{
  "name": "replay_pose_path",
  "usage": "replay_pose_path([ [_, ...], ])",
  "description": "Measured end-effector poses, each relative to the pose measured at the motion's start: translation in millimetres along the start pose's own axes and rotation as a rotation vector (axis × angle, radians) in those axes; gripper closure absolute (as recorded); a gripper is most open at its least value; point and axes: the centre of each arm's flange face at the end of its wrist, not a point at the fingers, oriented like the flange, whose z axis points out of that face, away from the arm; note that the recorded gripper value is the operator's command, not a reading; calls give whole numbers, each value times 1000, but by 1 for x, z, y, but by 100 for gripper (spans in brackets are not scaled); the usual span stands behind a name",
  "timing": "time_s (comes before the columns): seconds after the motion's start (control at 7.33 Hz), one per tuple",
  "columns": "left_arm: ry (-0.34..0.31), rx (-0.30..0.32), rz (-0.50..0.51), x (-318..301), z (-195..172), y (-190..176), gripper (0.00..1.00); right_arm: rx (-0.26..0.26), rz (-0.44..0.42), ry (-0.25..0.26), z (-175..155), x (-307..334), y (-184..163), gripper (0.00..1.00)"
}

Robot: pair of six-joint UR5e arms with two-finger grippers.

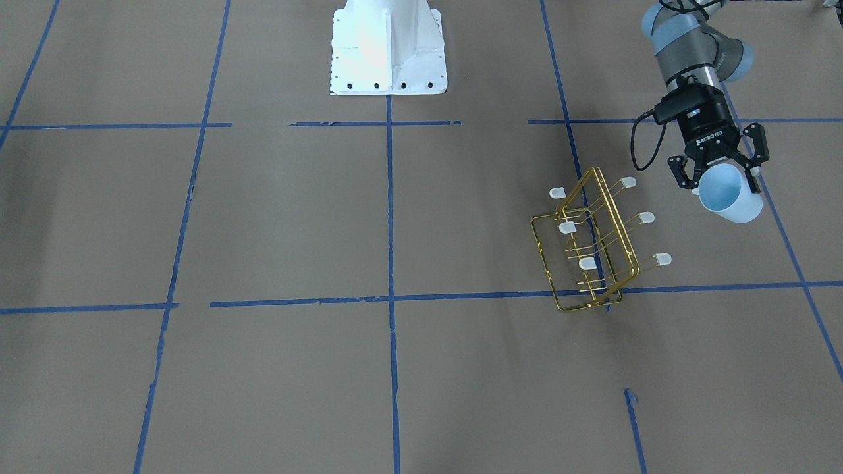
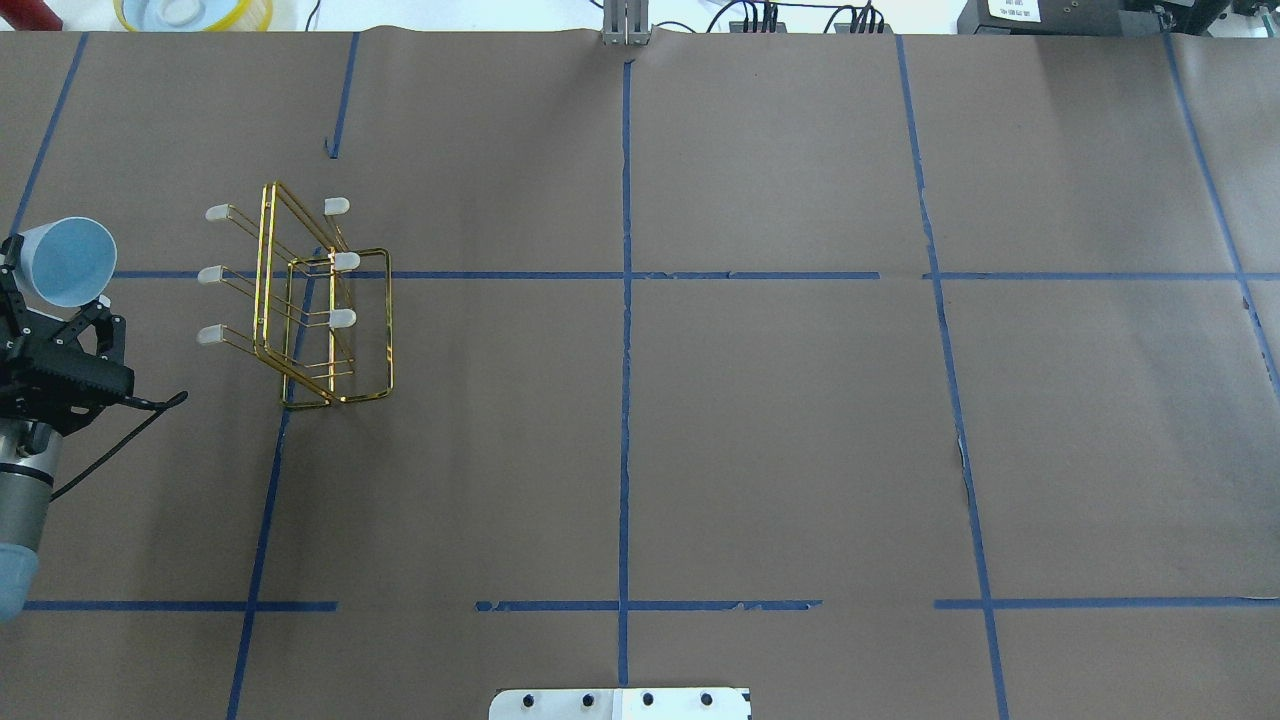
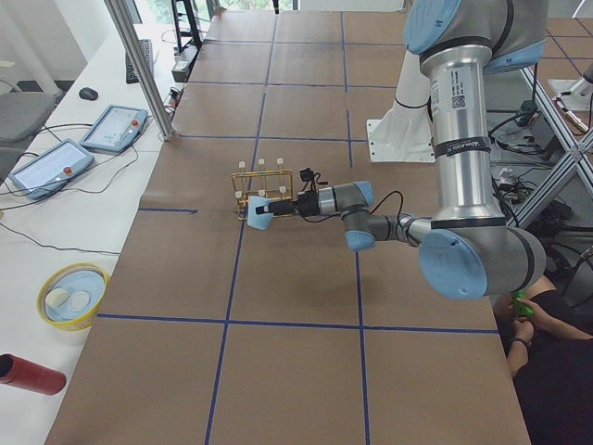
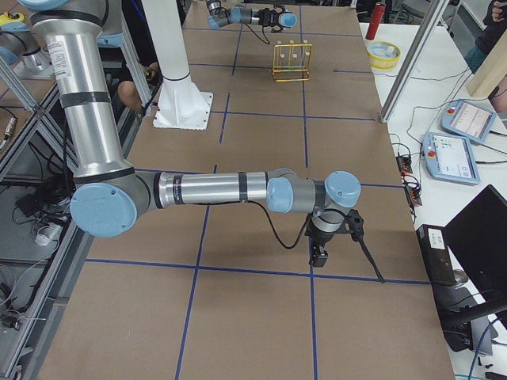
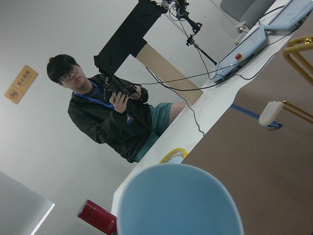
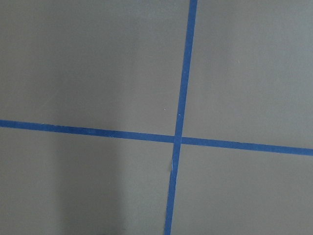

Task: Hang cup on cup holder
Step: 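Raise and tilt the cup toward the gold rack's pegs with the left gripper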

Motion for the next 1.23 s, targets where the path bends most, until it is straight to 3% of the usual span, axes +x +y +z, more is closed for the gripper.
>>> replay_pose_path([
  [0.27,-114,20,373,2,-26,-23,69,0,0,0,0,0,0,0],
  [0.68,-172,27,782,10,-54,-50,70,0,0,0,0,0,0,0],
  [1.23,-193,9,1075,44,-60,-67,71,0,0,0,0,0,0,0],
])
